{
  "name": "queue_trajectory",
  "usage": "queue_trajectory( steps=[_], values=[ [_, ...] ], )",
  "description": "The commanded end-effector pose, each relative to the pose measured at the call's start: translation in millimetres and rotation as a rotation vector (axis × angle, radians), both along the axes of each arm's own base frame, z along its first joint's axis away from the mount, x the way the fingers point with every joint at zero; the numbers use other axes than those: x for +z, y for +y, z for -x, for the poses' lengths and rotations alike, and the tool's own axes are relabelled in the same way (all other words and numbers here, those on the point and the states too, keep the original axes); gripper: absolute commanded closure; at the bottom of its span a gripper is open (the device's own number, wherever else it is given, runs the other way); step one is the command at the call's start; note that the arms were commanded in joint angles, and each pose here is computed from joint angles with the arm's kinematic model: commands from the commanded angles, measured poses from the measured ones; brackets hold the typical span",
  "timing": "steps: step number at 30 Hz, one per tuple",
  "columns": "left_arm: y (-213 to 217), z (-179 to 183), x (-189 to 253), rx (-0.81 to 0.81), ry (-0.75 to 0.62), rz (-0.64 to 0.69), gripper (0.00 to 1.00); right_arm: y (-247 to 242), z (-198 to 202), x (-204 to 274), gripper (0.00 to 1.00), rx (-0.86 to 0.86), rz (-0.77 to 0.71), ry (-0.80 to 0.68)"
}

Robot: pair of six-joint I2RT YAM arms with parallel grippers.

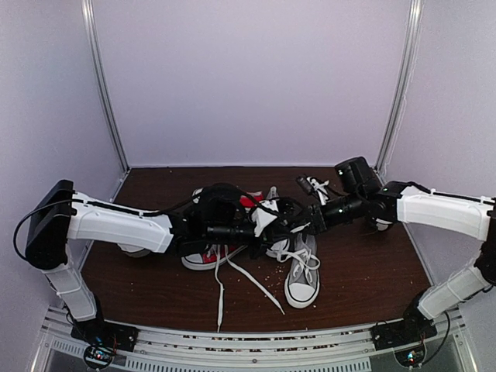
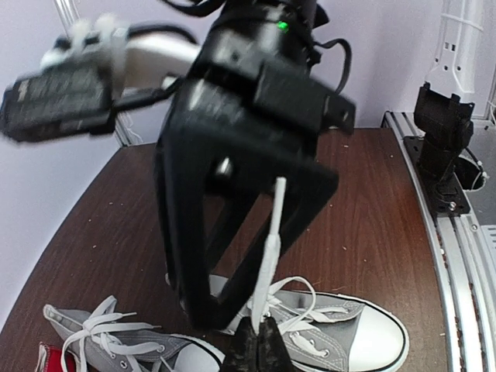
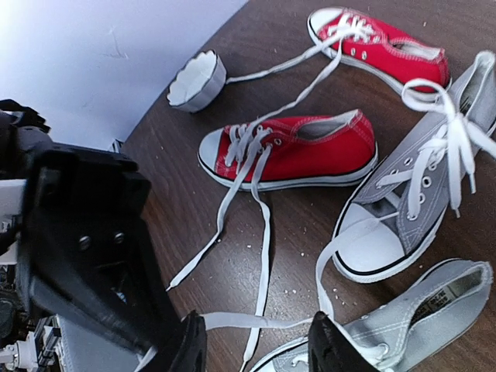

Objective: Tie the shoes
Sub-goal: Place the shoelace in the shoe, then pass from the left arm to the right

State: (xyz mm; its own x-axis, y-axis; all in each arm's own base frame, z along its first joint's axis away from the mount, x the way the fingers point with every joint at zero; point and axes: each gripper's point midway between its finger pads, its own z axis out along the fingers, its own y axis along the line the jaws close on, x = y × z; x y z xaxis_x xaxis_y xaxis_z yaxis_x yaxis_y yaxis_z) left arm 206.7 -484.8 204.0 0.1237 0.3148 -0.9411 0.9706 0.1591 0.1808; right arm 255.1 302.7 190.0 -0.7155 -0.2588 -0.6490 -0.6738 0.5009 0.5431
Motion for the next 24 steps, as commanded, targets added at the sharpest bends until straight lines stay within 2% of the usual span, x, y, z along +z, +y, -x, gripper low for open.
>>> queue_trajectory(
  steps=[1, 10, 13, 20, 22, 24],
  values=[
    [-9, -22, 18, 0.095, -0.007, 0.039, 1.0, -24, 5, 30, 0.55, -0.006, -0.101, -0.094],
    [-12, -39, 13, 0.182, 0.037, -0.003, 1.0, -42, 23, 58, 0.53, -0.032, -0.262, -0.245],
    [-15, -37, 15, 0.161, 0.036, 0.015, 1.0, -38, 21, 67, 0.52, -0.05, -0.363, -0.24],
    [-19, -28, 12, 0.105, 0.043, 0.016, 1.0, -27, 2, 68, 0.46, -0.093, -0.457, -0.2],
    [-20, -29, 9, 0.104, 0.049, 0.004, 1.0, -21, 3, 70, 0.51, -0.066, -0.479, -0.188],
    [-20, -29, 8, 0.105, 0.051, -0.002, 1.0, -18, 4, 70, 0.62, -0.042, -0.497, -0.171]
  ],
)
